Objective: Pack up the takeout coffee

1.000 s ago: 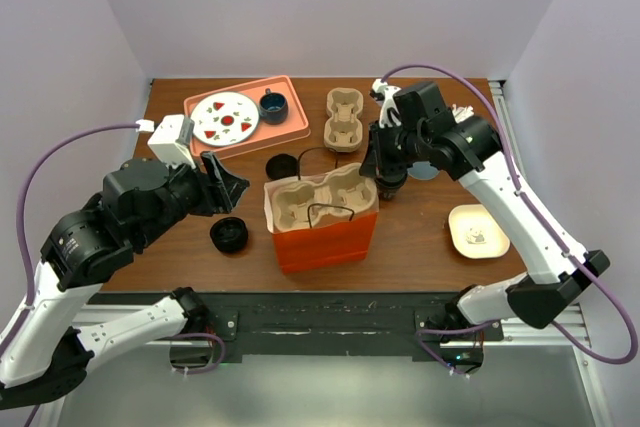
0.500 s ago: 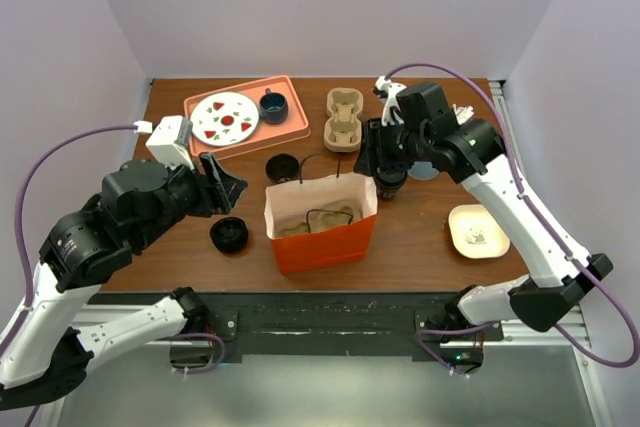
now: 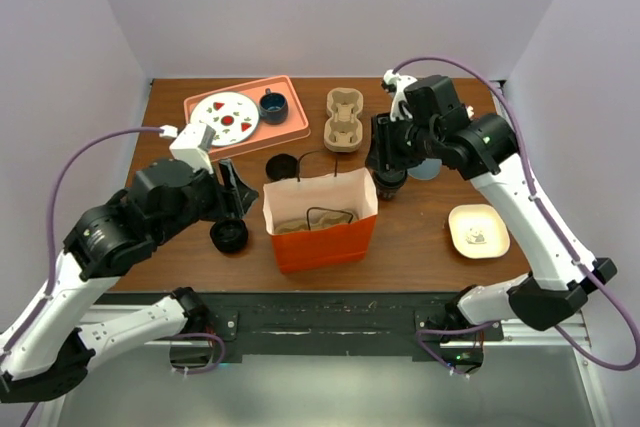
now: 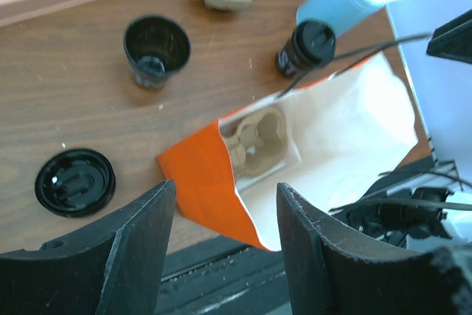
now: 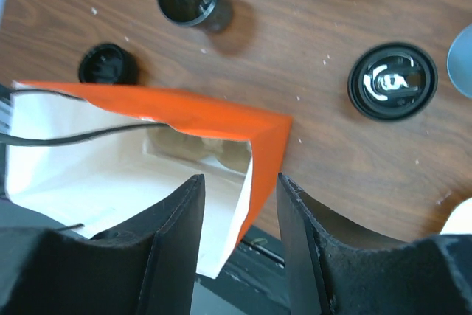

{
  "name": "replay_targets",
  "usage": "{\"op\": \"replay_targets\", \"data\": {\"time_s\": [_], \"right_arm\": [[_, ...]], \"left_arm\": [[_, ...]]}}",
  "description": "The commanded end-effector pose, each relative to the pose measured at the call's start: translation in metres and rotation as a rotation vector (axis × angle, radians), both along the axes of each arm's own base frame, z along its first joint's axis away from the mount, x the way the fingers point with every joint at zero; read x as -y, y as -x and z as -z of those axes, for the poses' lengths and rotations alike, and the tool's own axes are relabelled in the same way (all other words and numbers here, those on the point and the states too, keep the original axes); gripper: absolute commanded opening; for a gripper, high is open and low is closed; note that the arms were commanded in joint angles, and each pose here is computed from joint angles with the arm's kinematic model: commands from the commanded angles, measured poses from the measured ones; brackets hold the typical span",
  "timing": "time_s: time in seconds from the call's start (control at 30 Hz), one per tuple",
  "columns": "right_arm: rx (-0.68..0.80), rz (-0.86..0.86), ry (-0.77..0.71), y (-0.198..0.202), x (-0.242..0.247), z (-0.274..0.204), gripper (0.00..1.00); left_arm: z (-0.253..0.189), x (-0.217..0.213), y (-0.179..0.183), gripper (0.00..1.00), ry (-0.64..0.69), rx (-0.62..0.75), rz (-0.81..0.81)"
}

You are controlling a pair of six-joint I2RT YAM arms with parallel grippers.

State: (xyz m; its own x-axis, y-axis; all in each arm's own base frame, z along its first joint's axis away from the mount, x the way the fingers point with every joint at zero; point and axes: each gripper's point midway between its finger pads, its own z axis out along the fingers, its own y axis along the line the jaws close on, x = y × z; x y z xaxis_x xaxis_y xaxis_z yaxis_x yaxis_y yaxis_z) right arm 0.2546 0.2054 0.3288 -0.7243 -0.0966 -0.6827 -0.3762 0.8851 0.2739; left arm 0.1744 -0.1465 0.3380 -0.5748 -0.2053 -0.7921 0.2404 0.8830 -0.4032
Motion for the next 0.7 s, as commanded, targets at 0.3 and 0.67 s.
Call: {"op": "replay_targets", "data": {"time_s": [0.3, 0.67], "right_arm": [[-0.124, -0.021, 0.068, 0.019, 0.008, 0.058, 0.36], [-0.101, -0.017, -0.157, 0.029, -0.015, 0.005, 0.32]], "left_arm": [[0.072, 0.047, 0.0, 0.5, -0.003, -0.247, 0.079], [0.064, 0.037, -0.01, 0.0, -0.093, -0.231, 0.044]]}}
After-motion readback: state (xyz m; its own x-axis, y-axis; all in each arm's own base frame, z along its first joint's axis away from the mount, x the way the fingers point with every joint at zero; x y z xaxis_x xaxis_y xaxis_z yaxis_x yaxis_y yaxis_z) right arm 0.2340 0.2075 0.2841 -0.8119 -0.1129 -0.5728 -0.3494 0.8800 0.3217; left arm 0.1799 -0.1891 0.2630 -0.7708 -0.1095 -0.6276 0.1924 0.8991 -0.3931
